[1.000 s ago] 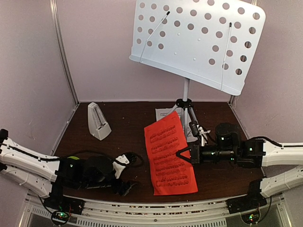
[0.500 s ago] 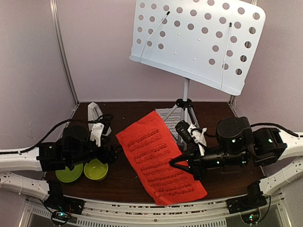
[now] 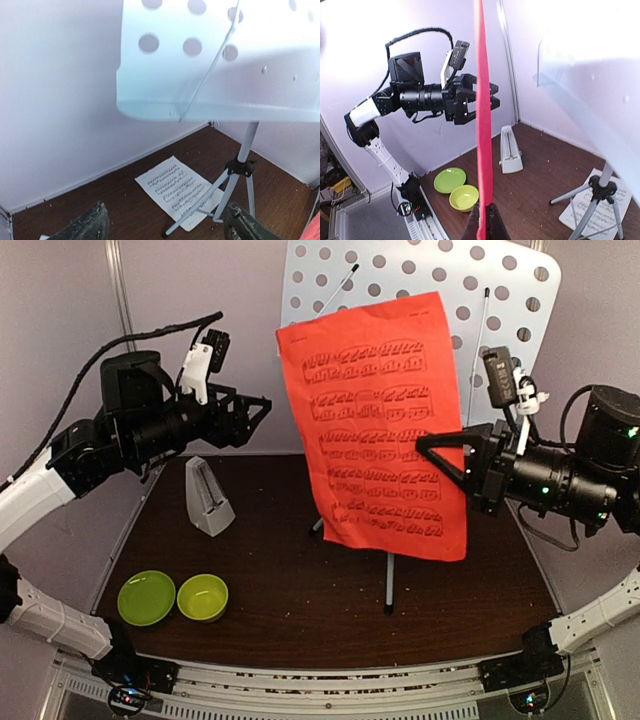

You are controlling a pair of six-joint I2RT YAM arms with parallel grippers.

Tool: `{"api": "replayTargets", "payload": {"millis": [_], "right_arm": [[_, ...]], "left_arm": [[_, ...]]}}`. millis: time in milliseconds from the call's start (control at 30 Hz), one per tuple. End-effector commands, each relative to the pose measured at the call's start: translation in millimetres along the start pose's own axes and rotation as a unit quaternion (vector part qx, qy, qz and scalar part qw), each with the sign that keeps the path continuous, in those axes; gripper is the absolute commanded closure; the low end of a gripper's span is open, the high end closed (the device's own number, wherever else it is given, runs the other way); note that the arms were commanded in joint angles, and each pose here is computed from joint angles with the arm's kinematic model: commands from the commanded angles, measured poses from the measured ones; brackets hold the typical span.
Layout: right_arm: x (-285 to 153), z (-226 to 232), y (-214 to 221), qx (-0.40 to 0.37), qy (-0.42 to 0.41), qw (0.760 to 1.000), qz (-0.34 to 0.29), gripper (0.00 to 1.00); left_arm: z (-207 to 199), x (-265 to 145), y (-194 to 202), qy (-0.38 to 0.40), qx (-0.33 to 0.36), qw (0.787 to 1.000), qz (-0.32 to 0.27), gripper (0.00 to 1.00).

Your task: Set up the instrument practice props

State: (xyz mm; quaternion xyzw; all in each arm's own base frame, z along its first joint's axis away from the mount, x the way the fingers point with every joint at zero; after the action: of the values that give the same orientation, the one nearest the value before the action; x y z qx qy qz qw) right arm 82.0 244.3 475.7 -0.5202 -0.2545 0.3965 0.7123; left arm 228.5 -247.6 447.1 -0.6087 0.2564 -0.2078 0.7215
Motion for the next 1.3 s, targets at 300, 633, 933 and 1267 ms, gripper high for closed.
{"api": "replayTargets", "payload": {"millis": [300,633,933,1267], "right_arm": [[-47,-17,-118,0.024,0.119,0.966,-0.227,1.00],[-47,-32,-144,0.052,0.187,0.940,-0.280,1.00],[-40,-40,-148,0.065,0.193,0.934,-0.295,1.00],[-26,-39,-153,0.073,0.195,0.929,-0.305,1.00]], "left_arm": [[4,30,-121,-0.018,0.134,0.986,-0.096,0.23],[-10,57,-138,-0.001,0.170,0.979,-0.113,0.25],[-27,72,-142,0.014,0.177,0.976,-0.126,0.30],[-27,74,-151,-0.013,0.187,0.972,-0.138,0.52]]}}
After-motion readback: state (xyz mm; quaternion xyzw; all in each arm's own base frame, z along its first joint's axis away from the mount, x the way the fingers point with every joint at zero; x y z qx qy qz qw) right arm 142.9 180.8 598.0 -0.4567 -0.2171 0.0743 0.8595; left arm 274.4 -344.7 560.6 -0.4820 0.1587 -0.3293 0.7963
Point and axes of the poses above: each gripper's point midway between its finger pads, its own x axis out along the fingers, its own z axis along the line the jaws close on, y = z × x, the point moved 6 cm from there along -x, back along the fingers, and after that the axes turned 8 degrees about x, right-handed, at the moved point
